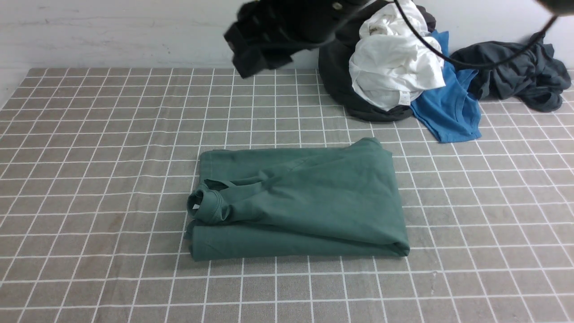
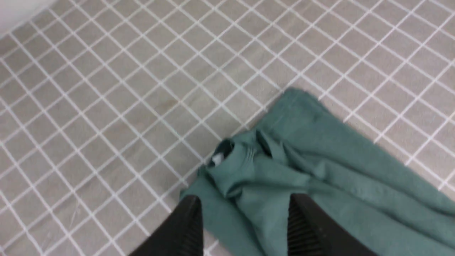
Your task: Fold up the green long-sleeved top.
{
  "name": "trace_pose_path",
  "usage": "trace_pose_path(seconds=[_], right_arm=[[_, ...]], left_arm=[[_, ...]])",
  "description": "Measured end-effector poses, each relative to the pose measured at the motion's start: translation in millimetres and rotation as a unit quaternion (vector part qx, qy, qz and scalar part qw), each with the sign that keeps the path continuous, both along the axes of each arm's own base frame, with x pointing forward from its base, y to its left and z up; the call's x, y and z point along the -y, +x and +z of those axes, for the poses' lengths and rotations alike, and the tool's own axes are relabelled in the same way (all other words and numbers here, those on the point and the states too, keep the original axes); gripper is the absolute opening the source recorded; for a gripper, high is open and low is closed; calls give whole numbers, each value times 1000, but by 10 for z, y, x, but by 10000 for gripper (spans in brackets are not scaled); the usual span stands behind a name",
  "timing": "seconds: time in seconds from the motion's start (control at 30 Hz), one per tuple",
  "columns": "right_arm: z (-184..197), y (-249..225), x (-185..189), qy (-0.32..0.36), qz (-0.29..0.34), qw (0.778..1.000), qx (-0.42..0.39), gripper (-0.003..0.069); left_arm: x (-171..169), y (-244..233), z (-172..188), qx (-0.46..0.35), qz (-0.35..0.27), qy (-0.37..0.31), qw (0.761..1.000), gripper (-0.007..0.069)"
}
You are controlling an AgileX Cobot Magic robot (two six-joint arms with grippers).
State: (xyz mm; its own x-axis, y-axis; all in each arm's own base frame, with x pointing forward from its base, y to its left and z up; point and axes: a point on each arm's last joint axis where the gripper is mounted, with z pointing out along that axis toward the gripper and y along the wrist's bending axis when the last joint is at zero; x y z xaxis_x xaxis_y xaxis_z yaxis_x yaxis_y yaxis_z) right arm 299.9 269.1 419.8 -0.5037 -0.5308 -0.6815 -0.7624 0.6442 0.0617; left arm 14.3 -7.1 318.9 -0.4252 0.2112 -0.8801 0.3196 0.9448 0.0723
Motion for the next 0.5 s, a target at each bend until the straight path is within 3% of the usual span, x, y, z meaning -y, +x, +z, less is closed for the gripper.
trace_pose_path(seconds=[0.13,0.23,0.37,0.5], right_arm=[[-147,-352,291,-44,23,998,-26,125],[-168,-626,523,-54,26,998,-31,58],[-132,-1002,865,-35,16,999,8,-3],[-61,-1290,1150,-8,0,998,61,-13]], left_arm=[[-15,-62,-161,47,5,-25,999,-7],[-13,-52,-190,71,6,-32,997,-7],[-7,-23,-236,73,7,-33,997,-7],[-2,-21,-260,64,7,-38,997,-7]])
